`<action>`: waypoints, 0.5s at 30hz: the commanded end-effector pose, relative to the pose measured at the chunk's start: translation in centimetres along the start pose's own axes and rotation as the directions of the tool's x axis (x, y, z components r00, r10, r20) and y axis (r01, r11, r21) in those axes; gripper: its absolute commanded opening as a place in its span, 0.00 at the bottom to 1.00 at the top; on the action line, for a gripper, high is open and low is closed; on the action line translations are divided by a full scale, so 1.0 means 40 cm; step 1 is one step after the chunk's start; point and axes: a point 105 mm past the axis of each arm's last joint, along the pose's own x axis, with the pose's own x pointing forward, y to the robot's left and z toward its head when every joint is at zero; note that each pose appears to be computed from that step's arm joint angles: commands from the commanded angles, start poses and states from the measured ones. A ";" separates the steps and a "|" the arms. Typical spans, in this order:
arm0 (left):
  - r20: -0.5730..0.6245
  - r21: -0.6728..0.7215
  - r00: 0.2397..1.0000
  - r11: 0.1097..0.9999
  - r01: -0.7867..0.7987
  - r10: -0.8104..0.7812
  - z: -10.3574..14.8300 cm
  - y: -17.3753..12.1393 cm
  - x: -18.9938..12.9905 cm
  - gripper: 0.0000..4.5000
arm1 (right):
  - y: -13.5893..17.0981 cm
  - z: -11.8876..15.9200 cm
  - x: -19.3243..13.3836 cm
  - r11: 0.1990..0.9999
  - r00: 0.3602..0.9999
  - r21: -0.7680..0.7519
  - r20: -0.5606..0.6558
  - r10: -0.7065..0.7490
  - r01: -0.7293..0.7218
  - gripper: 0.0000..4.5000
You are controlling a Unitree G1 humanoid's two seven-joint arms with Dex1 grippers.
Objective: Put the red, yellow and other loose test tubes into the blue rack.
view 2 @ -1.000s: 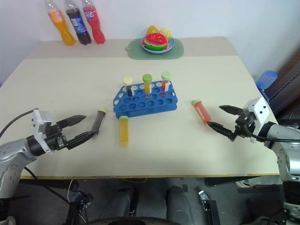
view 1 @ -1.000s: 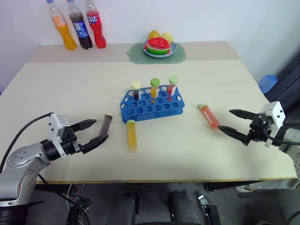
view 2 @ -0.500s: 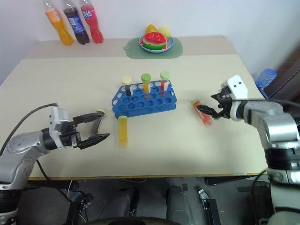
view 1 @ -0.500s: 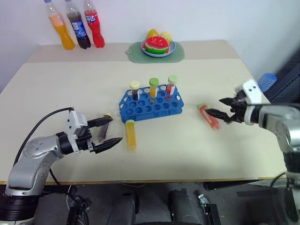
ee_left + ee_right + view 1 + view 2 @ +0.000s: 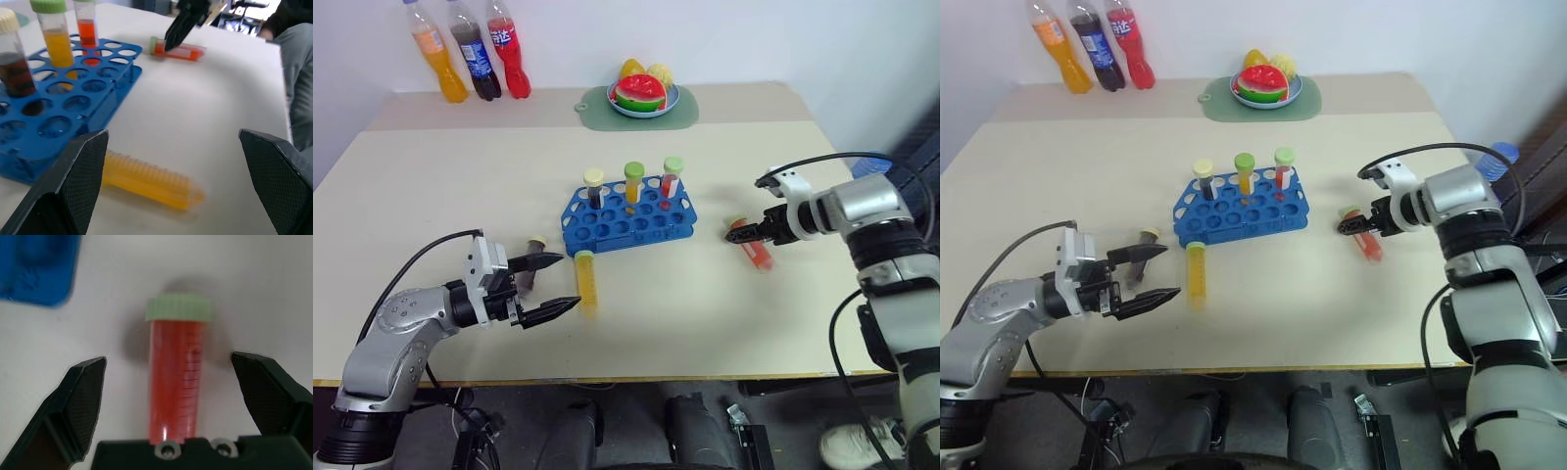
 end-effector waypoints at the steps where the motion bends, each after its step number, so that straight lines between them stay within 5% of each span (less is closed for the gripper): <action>1: 0.023 0.028 1.000 1.000 0.001 -0.002 0.022 -0.010 -0.002 1.00 | -0.001 -0.001 0.017 0.996 0.999 -0.084 -0.050 -0.016 0.011 0.81; 6: 0.031 0.023 0.999 1.000 -0.010 0.009 0.021 -0.020 -0.004 1.00 | 0.003 -0.007 0.037 0.982 0.997 -0.188 -0.082 -0.017 0.001 0.24; 7: 0.031 0.022 0.999 1.000 -0.013 0.012 0.020 -0.021 -0.005 1.00 | -0.004 -0.008 0.037 0.968 0.996 -0.250 -0.077 -0.034 0.014 0.18; 11: 0.037 0.021 0.999 1.000 -0.023 0.023 0.019 -0.024 -0.005 1.00 | -0.019 0.008 0.014 0.882 0.999 -0.469 0.013 -0.053 0.053 0.17; 15: 0.035 0.010 0.999 0.999 -0.038 0.037 0.009 -0.024 -0.007 1.00 | 0.042 0.093 -0.041 0.777 0.924 -0.610 0.369 0.104 0.156 0.17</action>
